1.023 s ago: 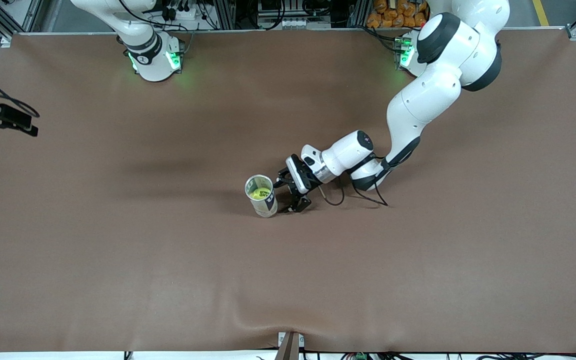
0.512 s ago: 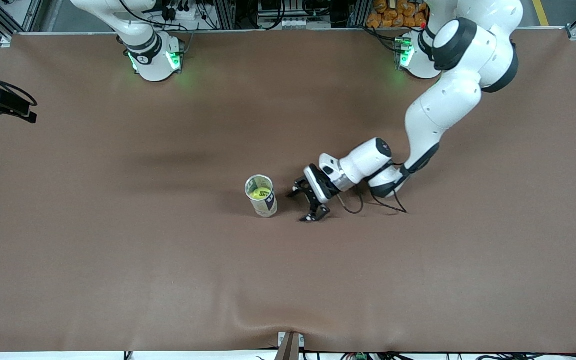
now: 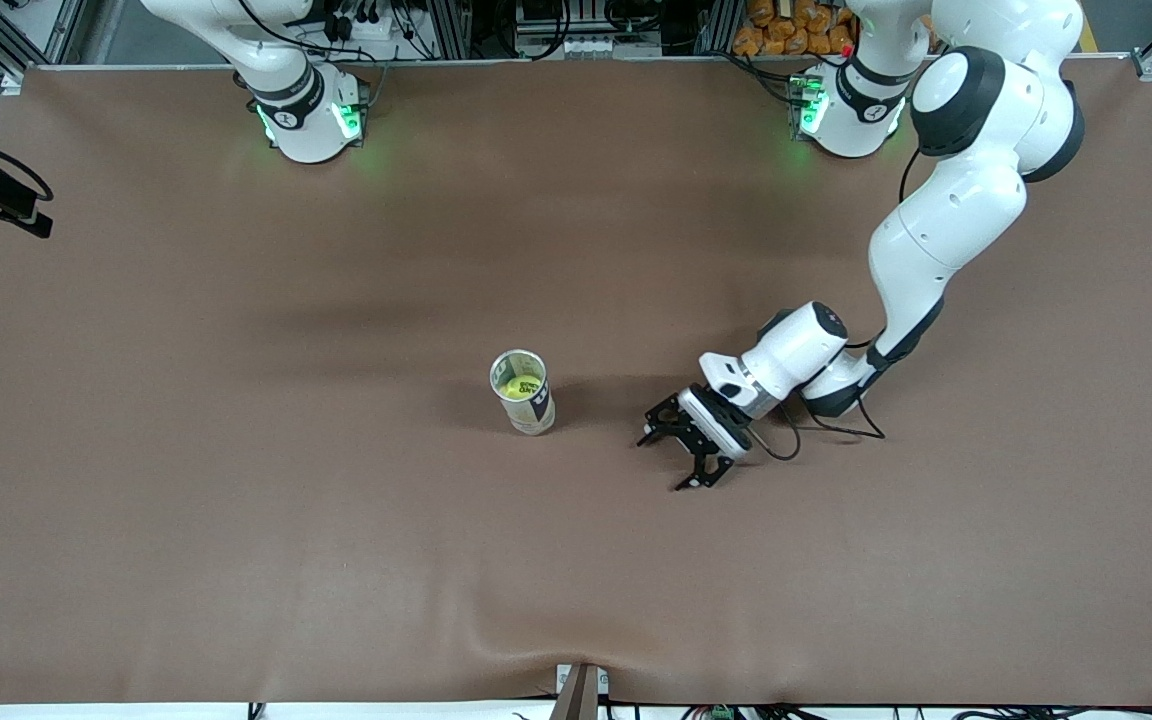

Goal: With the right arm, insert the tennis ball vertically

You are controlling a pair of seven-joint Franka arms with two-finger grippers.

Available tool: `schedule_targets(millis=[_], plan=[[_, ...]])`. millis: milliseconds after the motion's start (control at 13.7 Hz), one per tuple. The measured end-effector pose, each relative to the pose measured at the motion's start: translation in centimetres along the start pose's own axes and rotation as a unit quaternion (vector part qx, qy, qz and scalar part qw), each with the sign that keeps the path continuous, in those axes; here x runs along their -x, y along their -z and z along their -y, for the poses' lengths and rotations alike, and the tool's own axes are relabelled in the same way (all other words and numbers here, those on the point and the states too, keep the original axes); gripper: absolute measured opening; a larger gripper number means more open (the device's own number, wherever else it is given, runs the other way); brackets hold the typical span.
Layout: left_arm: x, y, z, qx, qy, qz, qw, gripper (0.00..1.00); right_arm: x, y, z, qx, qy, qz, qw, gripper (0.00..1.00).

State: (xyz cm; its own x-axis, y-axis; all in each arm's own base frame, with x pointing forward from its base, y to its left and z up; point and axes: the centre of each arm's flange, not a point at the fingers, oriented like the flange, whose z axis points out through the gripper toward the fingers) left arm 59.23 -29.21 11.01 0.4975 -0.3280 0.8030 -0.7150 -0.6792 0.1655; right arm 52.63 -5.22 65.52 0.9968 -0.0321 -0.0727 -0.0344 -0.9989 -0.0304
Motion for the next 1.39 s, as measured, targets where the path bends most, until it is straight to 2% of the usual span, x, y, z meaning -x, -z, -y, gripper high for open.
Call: schedule_targets(millis=[365, 585, 731, 950, 1096, 1389], plan=[[-1.4, 0.2, 3.6, -0.040, 0.076, 0.001, 0.996, 1.00, -0.1, 0.8, -0.2, 0.001, -0.003, -0.013, 1.000, 1.00], [-2.2, 0.4, 5.4, -0.066, 0.107, 0.020, 0.992, 1.00, -0.2, 0.8, -0.3, 0.001, -0.004, -0.015, 1.000, 1.00], [-3.0, 0.8, 7.3, -0.090, 0.131, 0.045, 0.986, 1.00, -0.2, 0.7, -0.4, 0.001, -0.004, -0.014, 1.000, 1.00], [-5.8, 1.0, 11.0, -0.129, 0.155, 0.115, 0.973, 1.00, -0.2, 0.7, -0.4, 0.001, -0.004, -0.013, 1.000, 1.00], [-7.6, 1.3, 12.7, -0.148, 0.168, 0.150, 0.963, 1.00, -0.2, 0.7, -0.4, 0.001, -0.015, -0.013, 1.000, 1.00], [-10.3, 2.0, 13.0, -0.155, 0.195, 0.172, 0.953, 1.00, -0.2, 0.7, -0.3, 0.001, -0.043, -0.013, 0.999, 1.00]])
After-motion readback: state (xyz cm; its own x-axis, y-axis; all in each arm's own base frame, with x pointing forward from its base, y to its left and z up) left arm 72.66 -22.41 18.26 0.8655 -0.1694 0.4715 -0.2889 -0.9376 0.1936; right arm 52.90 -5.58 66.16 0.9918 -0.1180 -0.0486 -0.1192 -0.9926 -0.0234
